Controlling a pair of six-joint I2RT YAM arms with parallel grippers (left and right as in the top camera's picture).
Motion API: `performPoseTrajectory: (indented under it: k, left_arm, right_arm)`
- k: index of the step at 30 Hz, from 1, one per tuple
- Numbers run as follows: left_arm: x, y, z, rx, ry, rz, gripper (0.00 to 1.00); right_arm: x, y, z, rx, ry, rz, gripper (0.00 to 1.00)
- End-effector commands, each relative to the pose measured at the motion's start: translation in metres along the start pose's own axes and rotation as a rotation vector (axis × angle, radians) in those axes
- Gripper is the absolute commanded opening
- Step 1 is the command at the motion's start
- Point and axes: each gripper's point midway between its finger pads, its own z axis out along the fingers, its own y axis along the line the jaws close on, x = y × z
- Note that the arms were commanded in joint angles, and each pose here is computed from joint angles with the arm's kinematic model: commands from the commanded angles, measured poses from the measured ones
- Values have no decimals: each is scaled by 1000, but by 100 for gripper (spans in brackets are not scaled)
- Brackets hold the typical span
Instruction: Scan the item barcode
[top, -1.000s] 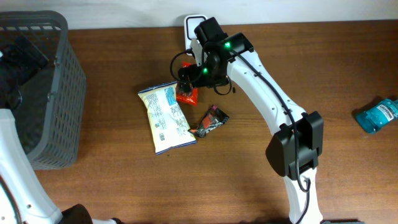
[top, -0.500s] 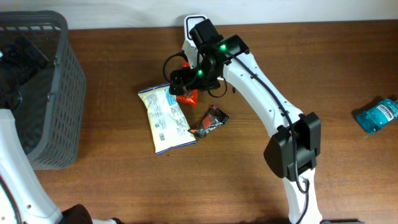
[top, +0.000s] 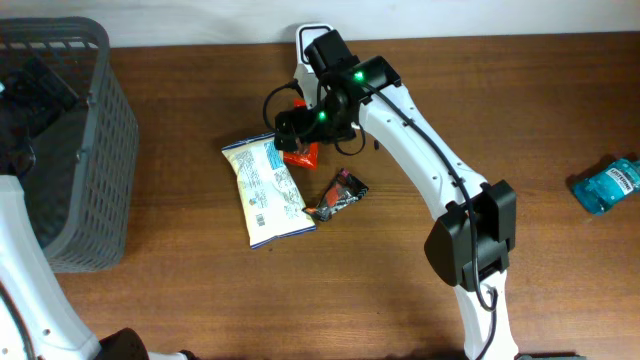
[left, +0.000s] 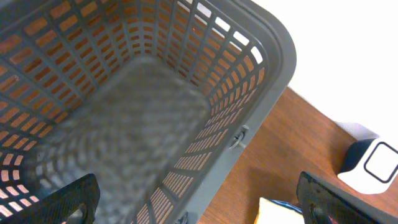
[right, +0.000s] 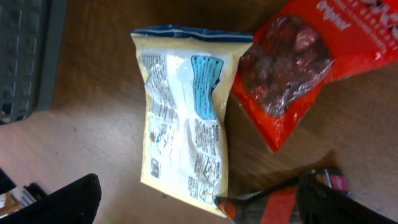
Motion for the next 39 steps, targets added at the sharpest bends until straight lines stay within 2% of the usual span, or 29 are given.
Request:
performPoseTrajectory:
  k: [1, 4, 19, 32, 34, 39]
  left_arm:
    - [-4, 1, -2, -2, -13, -12, 99]
    - [-4, 1, -2, -2, -13, -12, 99]
    - [-4, 1, -2, -2, -13, -12, 99]
    - [-4, 1, -2, -2, -13, -12, 99]
    - [-4, 1, -2, -2, -13, -12, 99]
    - [-4, 1, -2, -2, -13, -12, 99]
  right_arm:
    - [-4, -1, 0, 18, -17, -4, 98]
    - [-7, 1, 0, 10, -31, 66, 99]
    - [8, -3, 0, 27, 30, 93, 99]
    - [-19, 1, -1, 4, -79, 48, 99]
    - [-28, -4, -4, 2, -111, 51, 99]
    - [-39, -63, -29, 38, -148, 221, 99]
